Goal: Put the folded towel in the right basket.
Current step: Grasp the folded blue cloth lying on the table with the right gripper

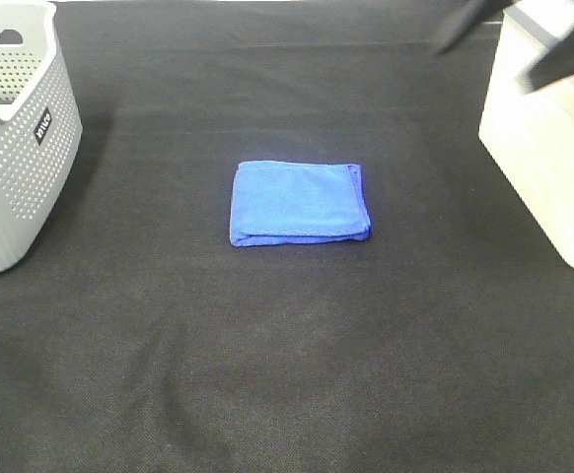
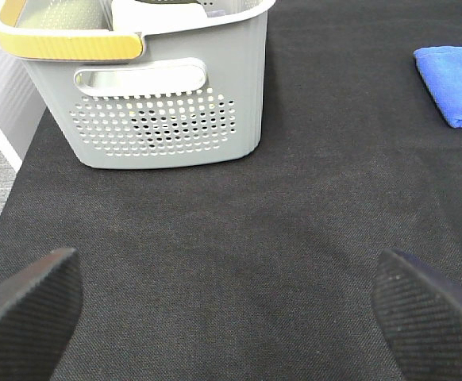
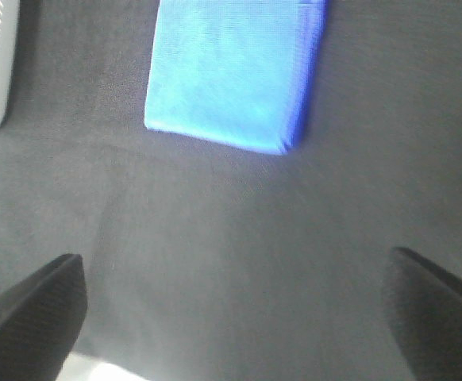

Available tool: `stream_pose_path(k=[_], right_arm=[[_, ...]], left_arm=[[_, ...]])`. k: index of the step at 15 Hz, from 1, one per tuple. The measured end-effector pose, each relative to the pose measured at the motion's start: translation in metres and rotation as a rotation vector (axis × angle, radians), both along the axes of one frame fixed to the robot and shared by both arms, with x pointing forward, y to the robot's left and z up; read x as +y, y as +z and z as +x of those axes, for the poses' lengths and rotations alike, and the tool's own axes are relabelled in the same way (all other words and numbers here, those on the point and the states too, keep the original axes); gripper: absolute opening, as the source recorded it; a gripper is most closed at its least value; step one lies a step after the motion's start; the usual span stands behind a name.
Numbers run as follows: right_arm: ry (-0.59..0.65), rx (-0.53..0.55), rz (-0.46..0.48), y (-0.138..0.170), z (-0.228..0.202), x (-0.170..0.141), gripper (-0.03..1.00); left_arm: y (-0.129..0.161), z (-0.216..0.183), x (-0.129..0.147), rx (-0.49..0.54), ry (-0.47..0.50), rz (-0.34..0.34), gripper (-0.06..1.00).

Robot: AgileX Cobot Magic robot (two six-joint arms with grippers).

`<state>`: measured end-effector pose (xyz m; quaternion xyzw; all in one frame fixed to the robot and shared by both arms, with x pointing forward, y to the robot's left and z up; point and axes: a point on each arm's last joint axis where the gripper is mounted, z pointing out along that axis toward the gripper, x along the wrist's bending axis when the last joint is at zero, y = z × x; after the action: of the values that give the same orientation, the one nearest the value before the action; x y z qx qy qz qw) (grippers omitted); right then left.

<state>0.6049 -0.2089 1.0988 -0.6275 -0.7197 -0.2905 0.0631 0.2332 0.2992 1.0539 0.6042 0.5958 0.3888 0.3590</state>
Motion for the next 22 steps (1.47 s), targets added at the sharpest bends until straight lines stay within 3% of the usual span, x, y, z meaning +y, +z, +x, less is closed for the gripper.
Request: stream_pose_path(k=[4,5,8,12,17,22], right_arm=[[0.042,0.105,0.041,-0.084,0.084,0.039,0.96],[0.042,0.105,0.041,-0.084,0.084,0.039,0.96],[0.023,0.147,0.085,-0.148,0.124,0.050,0.96],[0.021,0.209,0.075,-0.196,0.134,0.054,0.96],[0.033,0.236,0.013,-0.216,0.134,0.051,0.96],[0.031,0.284,0.177,-0.230,0.133,0.072,0.90]], left_arm=[[0.000,0.000,0.000,0.000,0.000,0.000,0.92],[0.000,0.000,0.000,0.000,0.000,0.000,0.92],[0.000,0.000,0.000,0.000,0.000,0.000,0.92],[0.000,0.000,0.000,0.000,0.000,0.000,0.92],[0.000,0.000,0.000,0.000,0.000,0.000,0.92],[0.000,0.000,0.000,0.000,0.000,0.000,0.92]])
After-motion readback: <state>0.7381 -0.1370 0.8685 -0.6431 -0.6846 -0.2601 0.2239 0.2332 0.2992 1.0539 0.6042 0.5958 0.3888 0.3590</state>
